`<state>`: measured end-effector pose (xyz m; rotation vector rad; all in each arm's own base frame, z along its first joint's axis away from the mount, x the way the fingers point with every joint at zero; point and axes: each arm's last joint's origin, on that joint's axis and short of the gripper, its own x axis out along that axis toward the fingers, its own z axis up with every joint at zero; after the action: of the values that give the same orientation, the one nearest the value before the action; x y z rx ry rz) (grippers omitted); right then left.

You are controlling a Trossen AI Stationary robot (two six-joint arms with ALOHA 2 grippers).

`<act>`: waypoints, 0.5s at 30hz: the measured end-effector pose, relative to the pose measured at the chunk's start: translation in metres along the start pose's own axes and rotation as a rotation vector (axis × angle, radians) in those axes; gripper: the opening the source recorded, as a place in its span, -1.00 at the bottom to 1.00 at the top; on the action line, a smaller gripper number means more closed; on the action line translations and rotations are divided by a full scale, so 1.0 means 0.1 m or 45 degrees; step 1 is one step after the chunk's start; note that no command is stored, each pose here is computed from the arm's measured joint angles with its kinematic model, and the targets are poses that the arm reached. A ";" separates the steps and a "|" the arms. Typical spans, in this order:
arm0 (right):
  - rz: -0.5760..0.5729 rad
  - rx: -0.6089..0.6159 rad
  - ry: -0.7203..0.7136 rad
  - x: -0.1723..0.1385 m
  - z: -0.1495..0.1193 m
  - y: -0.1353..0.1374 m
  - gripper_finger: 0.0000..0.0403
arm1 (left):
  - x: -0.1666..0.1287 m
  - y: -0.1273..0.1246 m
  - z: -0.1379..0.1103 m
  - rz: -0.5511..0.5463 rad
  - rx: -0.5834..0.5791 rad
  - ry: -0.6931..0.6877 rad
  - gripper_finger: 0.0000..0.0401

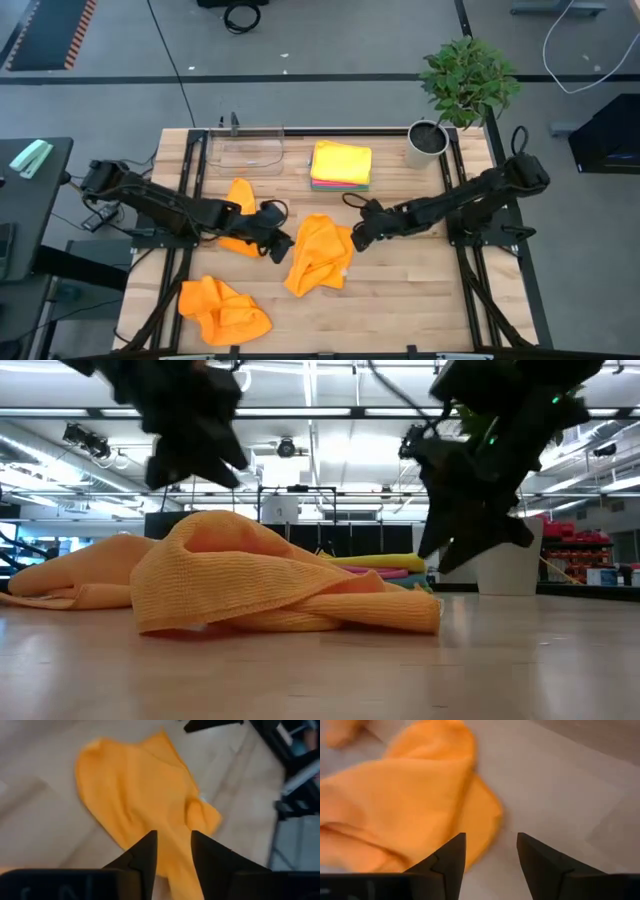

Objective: Fold microfiber towels
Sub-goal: Fold the middle orange towel

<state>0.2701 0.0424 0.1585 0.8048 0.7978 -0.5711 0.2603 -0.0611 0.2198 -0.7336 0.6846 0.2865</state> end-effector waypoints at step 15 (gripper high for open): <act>0.004 0.074 0.012 0.42 0.02 0.01 -0.08 | 0.91 0.25 0.44 0.276 0.949 0.140 -0.32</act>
<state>0.2964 0.0350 0.1266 0.8620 0.7913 -0.5902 0.3373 -0.0119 0.1708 0.0382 0.9019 0.1667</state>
